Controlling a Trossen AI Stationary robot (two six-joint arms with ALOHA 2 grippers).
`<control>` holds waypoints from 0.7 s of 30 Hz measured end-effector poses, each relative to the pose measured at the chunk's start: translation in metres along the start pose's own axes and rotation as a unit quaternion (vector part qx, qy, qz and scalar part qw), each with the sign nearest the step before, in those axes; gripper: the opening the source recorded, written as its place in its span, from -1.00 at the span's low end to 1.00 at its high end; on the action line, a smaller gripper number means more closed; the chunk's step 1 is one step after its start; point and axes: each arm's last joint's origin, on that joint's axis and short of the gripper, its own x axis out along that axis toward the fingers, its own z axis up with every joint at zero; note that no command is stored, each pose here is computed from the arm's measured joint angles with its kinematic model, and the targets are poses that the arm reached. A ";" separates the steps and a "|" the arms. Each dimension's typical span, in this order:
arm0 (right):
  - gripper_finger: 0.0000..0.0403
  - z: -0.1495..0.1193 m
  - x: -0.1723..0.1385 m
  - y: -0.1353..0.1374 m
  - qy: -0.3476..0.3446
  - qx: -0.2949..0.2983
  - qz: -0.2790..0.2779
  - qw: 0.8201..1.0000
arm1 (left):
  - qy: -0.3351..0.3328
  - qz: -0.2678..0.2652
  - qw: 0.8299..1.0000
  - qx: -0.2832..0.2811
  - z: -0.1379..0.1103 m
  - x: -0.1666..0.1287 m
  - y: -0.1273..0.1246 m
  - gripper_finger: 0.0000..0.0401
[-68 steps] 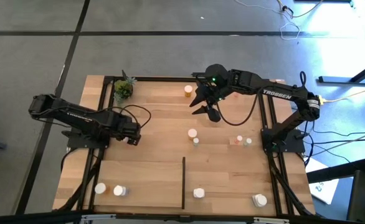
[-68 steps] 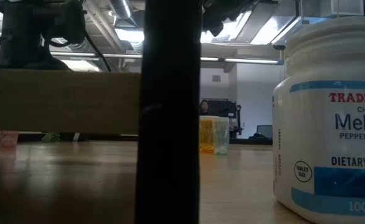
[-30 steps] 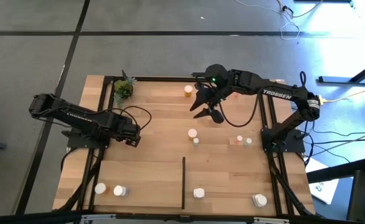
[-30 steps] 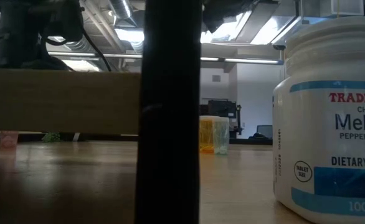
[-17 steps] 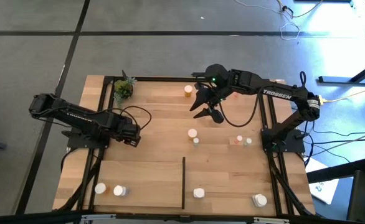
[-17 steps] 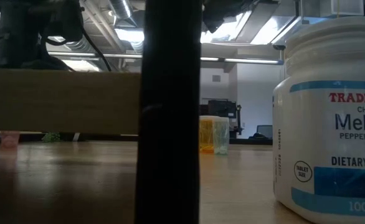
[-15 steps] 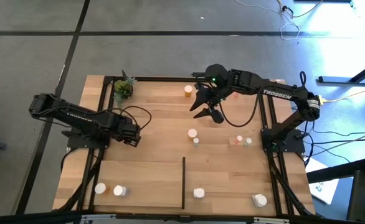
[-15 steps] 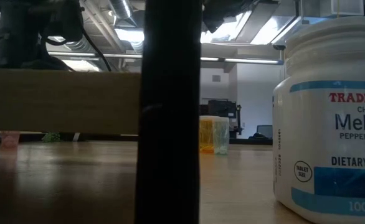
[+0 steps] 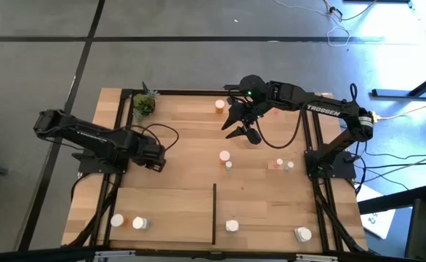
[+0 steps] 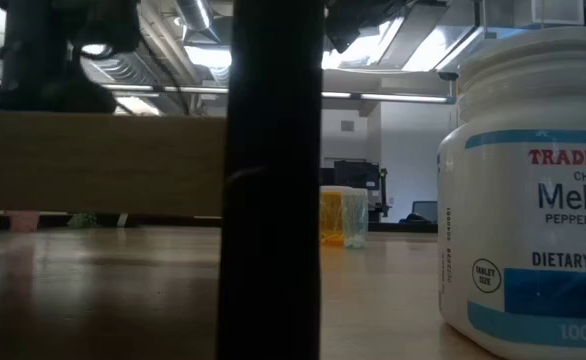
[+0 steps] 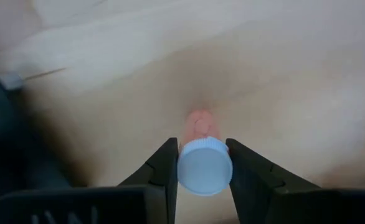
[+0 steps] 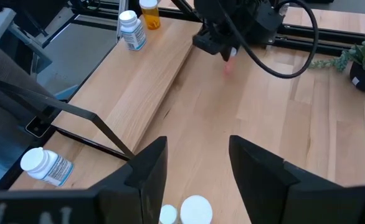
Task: Pick and place medicine bottles onto shelf by color
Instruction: Put the bottom left small red pill bottle on the shelf
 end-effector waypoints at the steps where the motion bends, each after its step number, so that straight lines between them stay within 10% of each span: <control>1: -0.13 0.000 0.000 0.000 0.000 0.000 0.000 1.000 | -0.001 -0.009 1.000 0.006 0.001 -0.004 -0.003 -0.52; 21: -0.13 0.000 0.000 0.000 0.000 -0.002 0.000 1.000 | -0.053 -0.191 0.949 0.246 -0.028 -0.110 -0.069 -0.53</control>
